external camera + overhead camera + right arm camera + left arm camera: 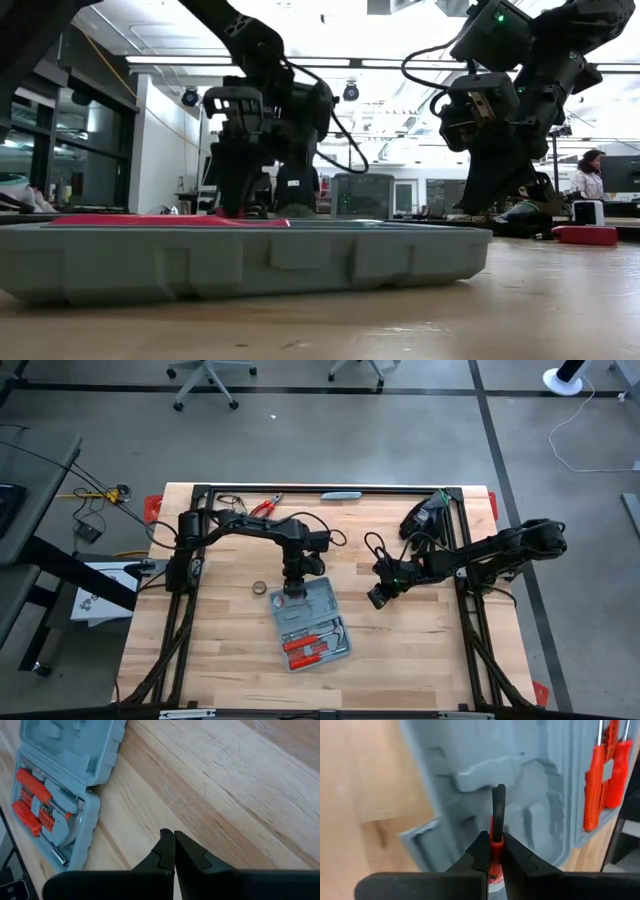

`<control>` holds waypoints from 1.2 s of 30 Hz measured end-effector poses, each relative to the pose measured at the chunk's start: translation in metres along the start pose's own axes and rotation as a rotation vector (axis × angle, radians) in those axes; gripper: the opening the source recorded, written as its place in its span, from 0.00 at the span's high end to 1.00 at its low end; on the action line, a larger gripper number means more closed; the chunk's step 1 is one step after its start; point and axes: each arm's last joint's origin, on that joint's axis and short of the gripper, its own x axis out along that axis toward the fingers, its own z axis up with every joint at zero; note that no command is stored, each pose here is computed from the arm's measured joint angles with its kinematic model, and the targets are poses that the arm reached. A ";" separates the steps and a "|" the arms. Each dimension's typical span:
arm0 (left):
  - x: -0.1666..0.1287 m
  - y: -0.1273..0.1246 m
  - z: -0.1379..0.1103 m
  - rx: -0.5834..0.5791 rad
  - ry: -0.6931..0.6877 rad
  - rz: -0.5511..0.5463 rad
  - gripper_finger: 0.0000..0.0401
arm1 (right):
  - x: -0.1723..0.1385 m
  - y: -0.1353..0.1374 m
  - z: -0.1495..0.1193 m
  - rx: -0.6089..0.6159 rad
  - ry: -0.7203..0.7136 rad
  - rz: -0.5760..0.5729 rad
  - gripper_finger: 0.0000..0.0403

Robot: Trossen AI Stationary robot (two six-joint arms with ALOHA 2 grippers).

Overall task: Prefit tool cases
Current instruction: Put the orange hex key set into the gray tool case

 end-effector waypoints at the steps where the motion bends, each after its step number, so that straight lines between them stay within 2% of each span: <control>1: 0.001 0.000 0.000 0.004 0.005 -0.002 0.96 | 0.000 0.000 0.000 0.000 0.000 0.000 1.00; 4: 0.002 0.000 -0.001 -0.006 0.018 -0.016 0.96 | 0.000 0.000 0.000 0.000 0.001 -0.001 1.00; 13: 0.003 0.000 -0.003 -0.010 0.040 -0.005 0.82 | 0.000 0.000 0.000 -0.008 0.001 -0.001 1.00; 27: 0.002 0.000 -0.003 -0.083 0.034 0.000 0.75 | 0.000 0.000 0.000 -0.008 -0.001 -0.003 1.00; 36: 0.002 -0.001 -0.002 -0.126 0.038 0.059 0.70 | 0.000 0.000 0.000 -0.008 -0.004 -0.004 1.00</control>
